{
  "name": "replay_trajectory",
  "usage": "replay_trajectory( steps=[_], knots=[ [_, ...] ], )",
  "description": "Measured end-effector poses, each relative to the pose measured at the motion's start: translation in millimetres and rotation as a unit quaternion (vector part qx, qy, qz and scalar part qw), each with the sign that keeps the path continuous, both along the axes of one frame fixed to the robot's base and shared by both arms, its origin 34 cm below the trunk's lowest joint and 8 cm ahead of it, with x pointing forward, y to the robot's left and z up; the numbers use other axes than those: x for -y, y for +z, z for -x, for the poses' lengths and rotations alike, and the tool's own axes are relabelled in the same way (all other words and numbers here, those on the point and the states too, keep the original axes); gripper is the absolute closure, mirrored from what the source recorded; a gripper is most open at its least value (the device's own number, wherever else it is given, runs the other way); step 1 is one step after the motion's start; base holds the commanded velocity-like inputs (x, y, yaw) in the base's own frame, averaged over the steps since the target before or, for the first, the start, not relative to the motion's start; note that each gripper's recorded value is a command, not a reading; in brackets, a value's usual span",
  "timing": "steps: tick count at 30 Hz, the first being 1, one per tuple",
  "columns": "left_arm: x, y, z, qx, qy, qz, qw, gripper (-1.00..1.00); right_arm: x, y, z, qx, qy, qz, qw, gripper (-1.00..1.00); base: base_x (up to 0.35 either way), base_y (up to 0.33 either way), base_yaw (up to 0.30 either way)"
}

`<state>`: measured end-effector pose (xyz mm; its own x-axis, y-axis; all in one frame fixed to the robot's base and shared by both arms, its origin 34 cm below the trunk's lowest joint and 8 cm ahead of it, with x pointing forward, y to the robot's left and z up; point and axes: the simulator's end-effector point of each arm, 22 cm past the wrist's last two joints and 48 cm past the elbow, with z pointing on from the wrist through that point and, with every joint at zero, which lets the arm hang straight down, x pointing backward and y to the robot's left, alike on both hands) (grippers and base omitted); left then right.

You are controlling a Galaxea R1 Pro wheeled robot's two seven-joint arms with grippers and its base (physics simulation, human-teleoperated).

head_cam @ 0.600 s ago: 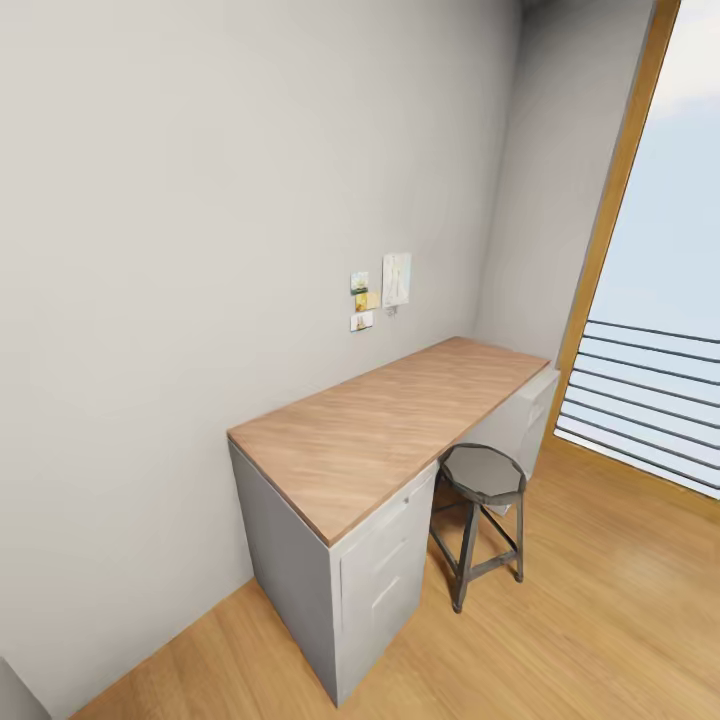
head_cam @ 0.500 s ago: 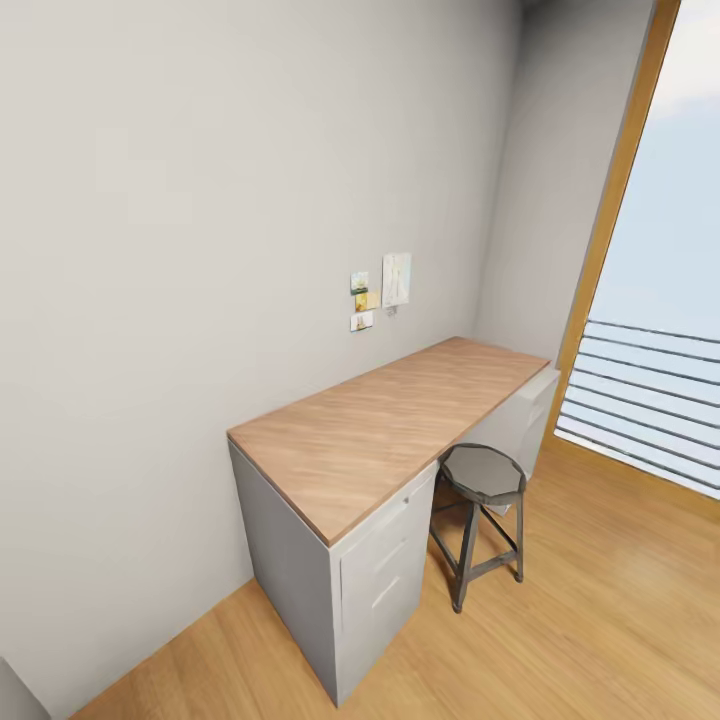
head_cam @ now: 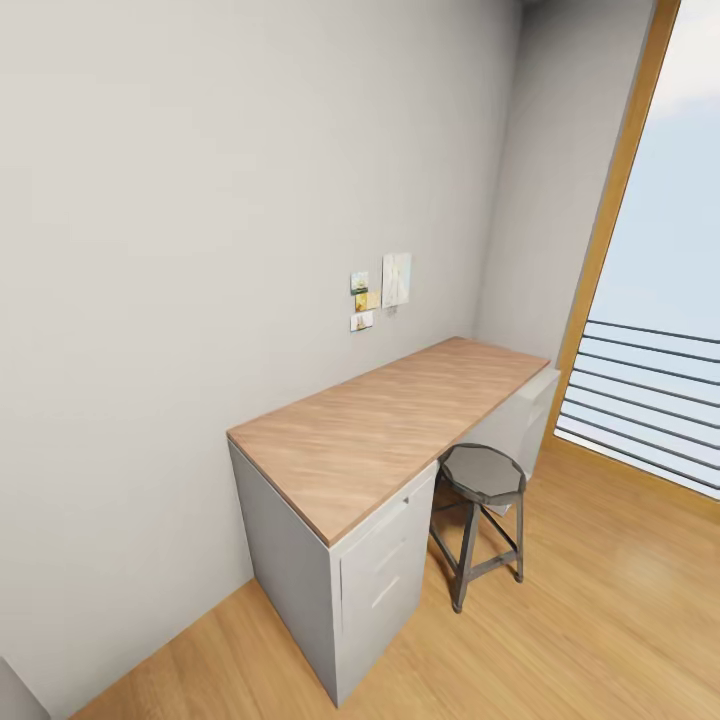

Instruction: Attach the digital camera to the camera tripod in the bedroom.

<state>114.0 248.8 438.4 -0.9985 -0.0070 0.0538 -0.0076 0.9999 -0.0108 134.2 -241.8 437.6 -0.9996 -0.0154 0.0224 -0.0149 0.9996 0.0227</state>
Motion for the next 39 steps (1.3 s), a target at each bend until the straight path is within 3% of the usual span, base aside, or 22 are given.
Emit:
replay_trajectory(
  steps=[8,20,21,22,30,39],
  knots=[
    [0,0,0,0.000,0.000,0.000,1.0000,-1.00,0,0,0,0.000,0.000,0.000,1.0000,-1.00,0.000,0.000,0.000],
    [-14,0,6,-0.002,0.001,-0.010,0.9999,-1.00,-18,2,-69,0.049,-0.001,-0.009,0.9987,-1.00,0.000,0.000,0.000],
    [-14,0,6,-0.002,0.001,-0.010,0.9999,-1.00,-18,4,-103,0.071,-0.001,-0.009,0.9974,-1.00,0.000,0.000,0.000],
    [-14,0,6,-0.002,0.001,-0.010,0.9999,-1.00,-18,5,-106,0.074,-0.001,-0.009,0.9973,-1.00,0.000,0.000,0.000],
    [-16,0,5,-0.001,0.000,-0.013,0.9999,-1.00,-20,5,-112,0.078,-0.002,-0.010,0.9969,-1.00,0.000,0.000,-0.016],
    [-18,0,1,0.002,0.001,-0.015,0.9999,-1.00,-20,6,-116,0.082,-0.002,-0.010,0.9965,-1.00,0.000,0.000,-0.215]
  ],
)
